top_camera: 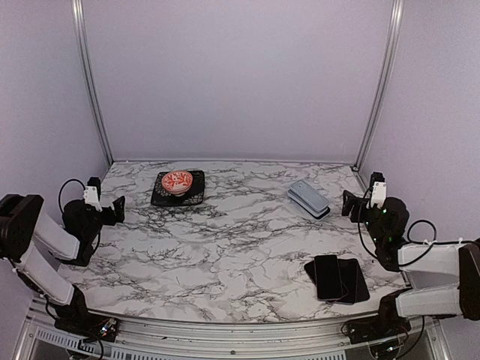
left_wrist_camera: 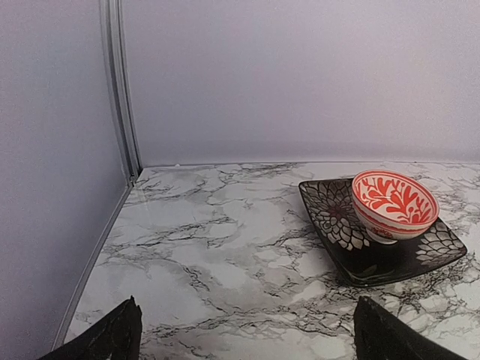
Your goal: Put the phone into the phone case
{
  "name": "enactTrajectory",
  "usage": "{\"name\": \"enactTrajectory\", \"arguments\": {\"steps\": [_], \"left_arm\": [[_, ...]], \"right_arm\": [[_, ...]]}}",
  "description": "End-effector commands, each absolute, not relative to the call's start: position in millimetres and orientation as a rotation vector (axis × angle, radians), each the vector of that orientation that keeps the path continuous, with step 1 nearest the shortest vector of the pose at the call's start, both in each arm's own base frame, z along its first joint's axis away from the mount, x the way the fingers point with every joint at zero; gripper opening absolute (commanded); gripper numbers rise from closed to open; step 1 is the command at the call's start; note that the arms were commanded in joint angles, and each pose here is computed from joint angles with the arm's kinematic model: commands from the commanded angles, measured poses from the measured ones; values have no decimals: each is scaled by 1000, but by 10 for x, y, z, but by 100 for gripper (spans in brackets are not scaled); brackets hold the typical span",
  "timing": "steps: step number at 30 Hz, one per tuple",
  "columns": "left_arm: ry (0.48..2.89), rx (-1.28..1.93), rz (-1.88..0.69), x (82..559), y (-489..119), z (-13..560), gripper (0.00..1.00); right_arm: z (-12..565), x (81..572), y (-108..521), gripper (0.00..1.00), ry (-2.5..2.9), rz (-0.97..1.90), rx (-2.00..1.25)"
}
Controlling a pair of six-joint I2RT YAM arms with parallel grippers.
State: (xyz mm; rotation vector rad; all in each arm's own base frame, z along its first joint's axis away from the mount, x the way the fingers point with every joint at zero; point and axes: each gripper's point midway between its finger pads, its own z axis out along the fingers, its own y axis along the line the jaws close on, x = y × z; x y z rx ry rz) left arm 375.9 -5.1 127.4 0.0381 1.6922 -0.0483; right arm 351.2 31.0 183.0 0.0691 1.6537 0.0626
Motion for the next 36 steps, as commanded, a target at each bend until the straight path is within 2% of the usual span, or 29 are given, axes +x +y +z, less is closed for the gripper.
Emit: {"name": "enactTrajectory", "arguments": {"steps": [1,7,11,15,20,22,25,28,31,34,36], "left_arm": [[1698,-98,18,3822,174,1293,99],[1692,-334,178,3781,546,1530,99],[1544,-468,222,3622,592,2032,99],[1549,-337,240,3793,98,2642,99],[1635,-36,258,3805,-692,3046,99],[1620,106,181,3704,-1030,3236,99],[1575,289,-96,3501,-1487,3459,99],[1572,286,-401,3350,-1776,3517,99],[1662,377,-571,3277,-2084,3286,99],[1800,469,-463,3327,-2237,3029,99],[1877,500,-218,3415,-2173,2880,99]], "right_arm": [[2013,3551,173,99,1594,33,156],[2065,3546,-19,99,1569,1,307],[2190,3617,91,99,1603,38,254],[2505,3646,535,98,1593,216,23],[2735,3677,1065,83,1660,449,-222],[2739,3732,1120,77,1726,479,-230],[2561,3802,1069,73,1895,467,-153],[2322,3795,1022,73,2046,396,-73],[2157,3781,1112,79,2123,280,-99],[2134,3900,1226,85,2170,254,-135],[2110,4018,1300,85,2193,258,-165]]}}
